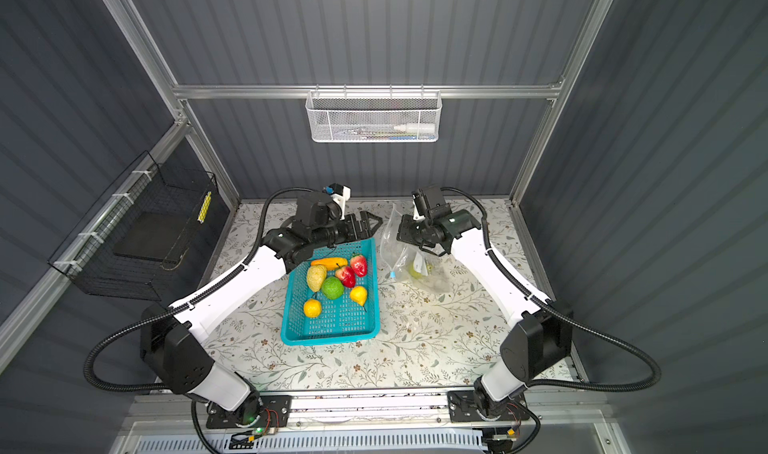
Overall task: Place the food in the zip-top bag and seal the zipper
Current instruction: 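Withdraw the left gripper back over the basket while the right gripper holds the bag, then lower the left gripper into the teal basket and grasp the green apple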
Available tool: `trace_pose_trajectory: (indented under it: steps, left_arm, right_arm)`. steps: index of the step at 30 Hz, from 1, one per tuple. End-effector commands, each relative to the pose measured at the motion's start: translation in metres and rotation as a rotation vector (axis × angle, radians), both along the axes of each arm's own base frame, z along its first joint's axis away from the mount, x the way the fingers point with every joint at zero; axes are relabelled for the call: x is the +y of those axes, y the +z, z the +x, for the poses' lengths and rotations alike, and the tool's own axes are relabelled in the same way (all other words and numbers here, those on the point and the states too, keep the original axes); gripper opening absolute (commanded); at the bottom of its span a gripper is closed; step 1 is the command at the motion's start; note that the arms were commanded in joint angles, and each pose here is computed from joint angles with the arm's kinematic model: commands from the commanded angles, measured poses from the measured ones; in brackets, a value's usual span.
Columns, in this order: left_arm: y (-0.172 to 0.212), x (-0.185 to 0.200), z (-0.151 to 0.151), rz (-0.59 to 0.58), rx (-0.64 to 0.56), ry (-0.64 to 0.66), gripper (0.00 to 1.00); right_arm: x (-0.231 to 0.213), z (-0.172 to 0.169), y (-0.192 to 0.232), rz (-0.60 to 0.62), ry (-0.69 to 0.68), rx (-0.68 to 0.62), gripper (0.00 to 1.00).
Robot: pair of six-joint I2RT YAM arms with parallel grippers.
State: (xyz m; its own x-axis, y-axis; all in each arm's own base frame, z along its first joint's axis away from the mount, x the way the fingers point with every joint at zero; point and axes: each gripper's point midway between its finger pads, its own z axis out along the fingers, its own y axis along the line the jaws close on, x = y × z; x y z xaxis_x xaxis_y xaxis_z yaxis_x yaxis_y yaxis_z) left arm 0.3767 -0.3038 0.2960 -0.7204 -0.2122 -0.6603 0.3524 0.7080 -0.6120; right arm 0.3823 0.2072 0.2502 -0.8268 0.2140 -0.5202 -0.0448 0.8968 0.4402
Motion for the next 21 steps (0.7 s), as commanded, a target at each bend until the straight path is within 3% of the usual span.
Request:
trace_pose_trajectory:
  steps: [1,5,15,21]
  left_arm:
    - [-0.011,0.028,-0.008,0.073,0.016,0.008,1.0]
    - [-0.034,0.051,-0.017,0.217,0.048,-0.02,1.0]
    - [-0.112,0.083,-0.047,0.62,0.151,-0.251,0.99]
    - [-0.142,0.09,-0.052,0.737,0.15,-0.366,0.95]
  right_arm:
    - [-0.013,-0.002,0.003,-0.022,-0.023,-0.011,0.0]
    - [-0.019,-0.001,0.005,-0.022,-0.033,-0.02,0.0]
    - [-0.023,-0.001,0.006,-0.006,-0.032,-0.017,0.0]
    - [-0.023,-0.005,0.001,0.004,-0.035,-0.005,0.0]
